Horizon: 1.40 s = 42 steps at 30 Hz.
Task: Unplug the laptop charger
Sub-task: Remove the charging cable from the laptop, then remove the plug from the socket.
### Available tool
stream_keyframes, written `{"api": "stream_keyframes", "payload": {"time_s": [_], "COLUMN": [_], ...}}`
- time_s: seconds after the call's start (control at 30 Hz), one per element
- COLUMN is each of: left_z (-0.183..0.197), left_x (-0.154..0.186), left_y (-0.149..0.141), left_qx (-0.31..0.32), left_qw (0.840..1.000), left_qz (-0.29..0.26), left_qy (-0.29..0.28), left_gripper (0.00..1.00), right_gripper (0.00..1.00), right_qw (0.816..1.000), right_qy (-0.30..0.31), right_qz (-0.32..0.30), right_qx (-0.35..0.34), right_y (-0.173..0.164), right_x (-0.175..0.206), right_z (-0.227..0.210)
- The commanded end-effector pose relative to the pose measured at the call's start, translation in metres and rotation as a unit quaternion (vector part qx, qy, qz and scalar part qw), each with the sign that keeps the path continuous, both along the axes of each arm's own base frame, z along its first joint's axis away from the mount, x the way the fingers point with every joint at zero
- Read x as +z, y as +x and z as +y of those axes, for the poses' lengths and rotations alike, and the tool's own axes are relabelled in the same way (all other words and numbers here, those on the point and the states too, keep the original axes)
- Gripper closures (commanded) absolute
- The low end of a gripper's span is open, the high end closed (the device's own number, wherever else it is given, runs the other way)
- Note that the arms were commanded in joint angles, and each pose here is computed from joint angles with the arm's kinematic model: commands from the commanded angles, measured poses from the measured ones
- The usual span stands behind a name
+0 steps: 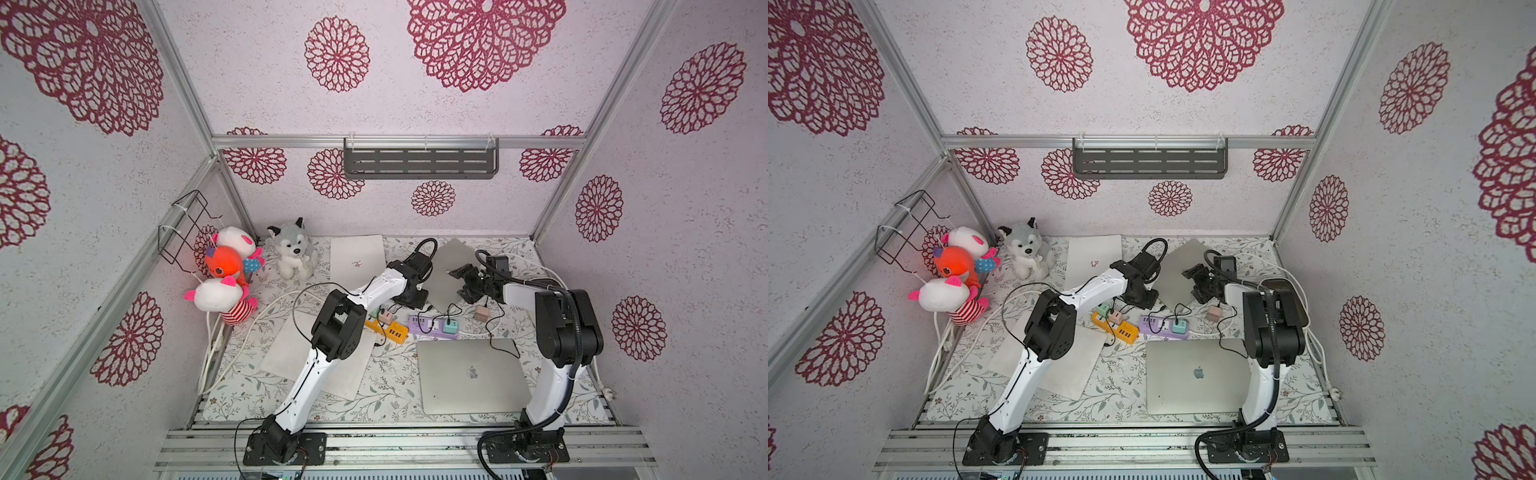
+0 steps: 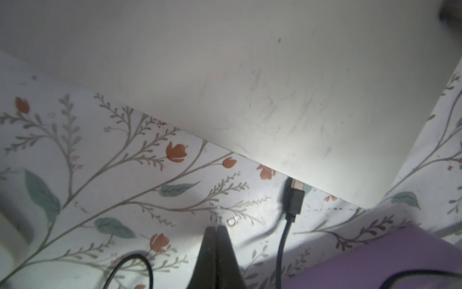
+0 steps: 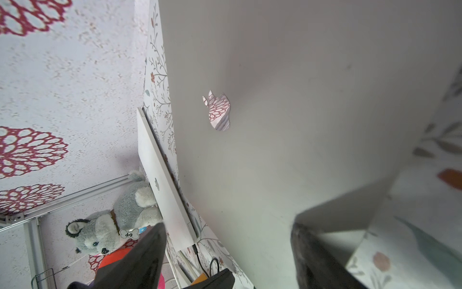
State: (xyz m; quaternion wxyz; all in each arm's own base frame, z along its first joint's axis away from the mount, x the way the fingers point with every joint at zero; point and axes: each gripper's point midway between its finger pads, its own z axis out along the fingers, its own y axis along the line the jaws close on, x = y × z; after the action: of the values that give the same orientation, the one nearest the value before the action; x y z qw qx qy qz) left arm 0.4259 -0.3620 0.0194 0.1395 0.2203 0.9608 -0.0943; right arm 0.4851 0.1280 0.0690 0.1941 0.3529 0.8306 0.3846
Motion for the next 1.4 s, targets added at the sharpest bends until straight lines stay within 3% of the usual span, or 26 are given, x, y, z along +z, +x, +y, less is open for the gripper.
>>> {"api": "stream_keyframes", "payload": {"time_s": [0.0,0.2,0.27,0.53,0.8,0.93,1.1,1.37], "left_z": [-0.008,-0.013,-0.014,-0.013,-0.007,0.000,0.003,0.001], "left_x": [0.040,0.036,0.038,0.071,0.102,0.113,0.116,0.106], "left_y": [0.006,0.005,0.004,0.006,0.002,-0.005,-0.013,-0.029], "left_qx": [-0.001,-0.015,-0.014,0.000,0.026,0.046,0.059,0.061], "left_qw": [0.999,0.999,0.999,0.998,0.997,0.996,0.995,0.995], "left_qz": [-0.032,-0.031,-0.030,-0.051,-0.052,-0.041,-0.035,-0.008], "left_qy": [-0.024,-0.024,-0.026,-0.043,-0.056,-0.070,-0.076,-0.076], "left_gripper": [0.96,0.72,0.69,0.68,0.68,0.70,0.77,0.89], "right_gripper": [0.20,0.20,0.20,0.20,0.20,0.19,0.19,0.19], "right_qw": [1.000,1.000,0.999,0.988,0.957,0.931,0.914,0.901], "right_qy": [-0.020,-0.025,-0.031,-0.154,-0.286,-0.357,-0.394,-0.419], "right_qz": [0.017,0.016,0.008,-0.013,-0.048,-0.065,-0.088,-0.081], "right_qx": [0.005,0.007,0.007,0.010,0.023,0.030,0.023,0.072], "right_y": [-0.012,-0.014,-0.014,-0.030,-0.067,-0.095,-0.130,-0.170], "right_x": [0.006,0.010,0.017,0.054,0.102,0.125,0.141,0.125], "right_z": [-0.003,-0.004,-0.005,-0.028,-0.036,-0.037,-0.035,-0.010]}}
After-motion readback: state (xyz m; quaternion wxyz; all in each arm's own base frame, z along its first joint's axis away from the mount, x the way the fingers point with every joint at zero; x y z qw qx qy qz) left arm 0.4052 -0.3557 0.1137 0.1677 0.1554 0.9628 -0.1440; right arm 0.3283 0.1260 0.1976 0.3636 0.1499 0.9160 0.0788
